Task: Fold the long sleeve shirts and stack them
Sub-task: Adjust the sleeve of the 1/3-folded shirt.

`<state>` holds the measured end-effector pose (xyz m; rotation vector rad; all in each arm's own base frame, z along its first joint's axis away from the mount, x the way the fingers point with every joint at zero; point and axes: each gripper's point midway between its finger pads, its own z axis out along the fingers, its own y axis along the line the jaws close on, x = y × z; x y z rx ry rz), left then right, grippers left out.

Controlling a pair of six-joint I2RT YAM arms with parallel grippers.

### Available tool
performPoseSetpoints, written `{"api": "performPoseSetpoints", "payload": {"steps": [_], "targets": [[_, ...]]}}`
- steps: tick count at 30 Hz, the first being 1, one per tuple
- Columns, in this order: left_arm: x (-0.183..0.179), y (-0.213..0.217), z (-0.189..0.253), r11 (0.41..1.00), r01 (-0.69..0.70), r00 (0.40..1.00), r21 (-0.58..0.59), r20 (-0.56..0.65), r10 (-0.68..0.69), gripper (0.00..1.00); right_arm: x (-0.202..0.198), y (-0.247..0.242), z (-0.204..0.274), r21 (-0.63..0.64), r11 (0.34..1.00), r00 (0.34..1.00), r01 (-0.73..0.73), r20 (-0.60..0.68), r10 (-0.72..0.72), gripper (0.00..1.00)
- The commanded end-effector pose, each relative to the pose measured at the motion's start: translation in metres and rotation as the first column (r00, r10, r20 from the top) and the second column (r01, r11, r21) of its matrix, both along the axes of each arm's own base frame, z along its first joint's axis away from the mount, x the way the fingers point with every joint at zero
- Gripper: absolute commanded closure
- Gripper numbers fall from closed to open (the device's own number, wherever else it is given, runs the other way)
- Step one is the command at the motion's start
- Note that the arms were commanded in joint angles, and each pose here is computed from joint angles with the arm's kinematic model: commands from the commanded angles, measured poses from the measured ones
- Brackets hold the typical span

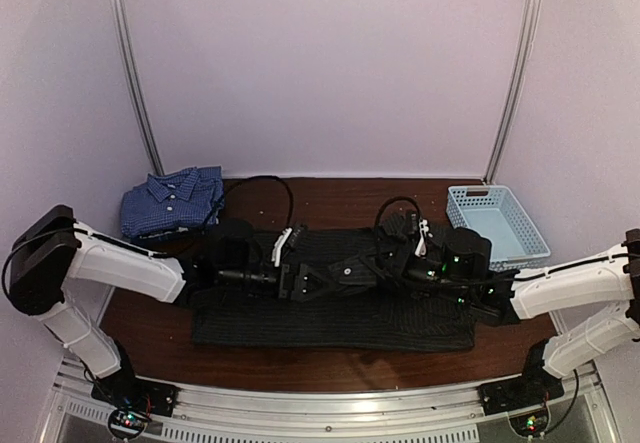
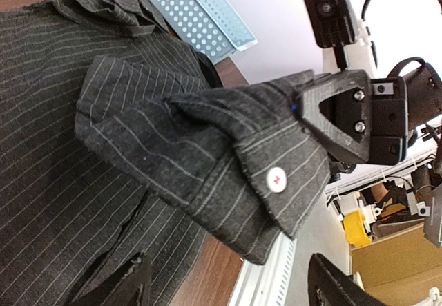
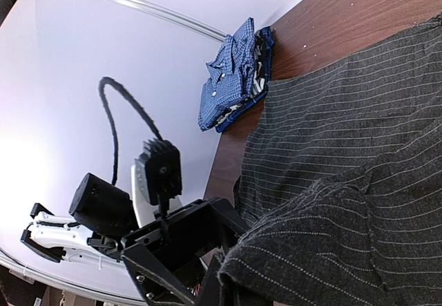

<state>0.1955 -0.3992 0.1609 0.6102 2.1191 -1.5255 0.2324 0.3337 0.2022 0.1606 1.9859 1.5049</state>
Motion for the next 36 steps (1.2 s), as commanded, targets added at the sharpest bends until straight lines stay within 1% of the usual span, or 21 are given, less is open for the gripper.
{"api": "performPoseSetpoints", "payload": {"steps": [1, 4, 11, 18, 24, 28, 31, 32, 34, 36], "targets": [[-0.01, -0.008, 0.018, 0.983, 0.083, 0.993, -0.161, -0.068, -0.095, 0.24, -0.003, 0.0, 0.01, 0.026, 1.0, 0.999, -0.001, 0.048, -0.001, 1.0], [-0.011, -0.014, 0.018, 0.976, 0.108, 0.989, -0.189, -0.082, -0.125, 0.28, -0.003, 0.001, 0.009, 0.025, 1.0, 0.999, -0.003, 0.048, 0.002, 1.0], [-0.013, -0.019, 0.032, 0.941, 0.157, 0.978, -0.299, -0.084, -0.19, 0.4, -0.005, 0.0, 0.007, 0.021, 1.0, 0.999, -0.004, 0.046, 0.003, 1.0], [-0.011, -0.023, 0.026, 0.939, 0.167, 0.976, -0.3, -0.085, -0.201, 0.6, -0.007, 0.0, 0.006, 0.023, 1.0, 0.999, -0.008, 0.045, 0.007, 1.0], [-0.008, -0.027, 0.023, 0.94, 0.17, 0.976, -0.296, -0.083, -0.203, 0.7, -0.008, -0.001, 0.007, 0.029, 1.0, 0.999, -0.011, 0.048, 0.009, 1.0], [-0.006, -0.026, 0.024, 0.939, 0.171, 0.976, -0.297, -0.076, -0.202, 0.85, -0.009, -0.002, 0.005, 0.024, 1.0, 0.999, -0.009, 0.046, 0.008, 1.0], [-0.006, -0.022, 0.021, 0.944, 0.175, 0.975, -0.28, -0.083, -0.205, 0.98, -0.009, -0.003, 0.003, 0.006, 1.0, 0.999, -0.006, 0.045, 0.006, 1.0], [-0.007, -0.02, 0.019, 0.948, 0.175, 0.975, -0.265, -0.085, -0.204, 1.0, -0.009, -0.005, -0.001, -0.012, 1.0, 0.999, -0.001, 0.042, 0.002, 1.0], [-0.006, -0.013, 0.013, 0.964, 0.169, 0.978, -0.203, -0.091, -0.19, 1.0, -0.009, -0.008, -0.006, -0.052, 0.999, 0.999, 0.01, 0.035, -0.008, 0.94], [-0.005, -0.006, 0.003, 0.982, 0.162, 0.982, -0.099, -0.079, -0.17, 1.0, -0.009, -0.012, -0.014, -0.105, 0.994, 1.0, 0.017, 0.022, -0.015, 0.83]]}}
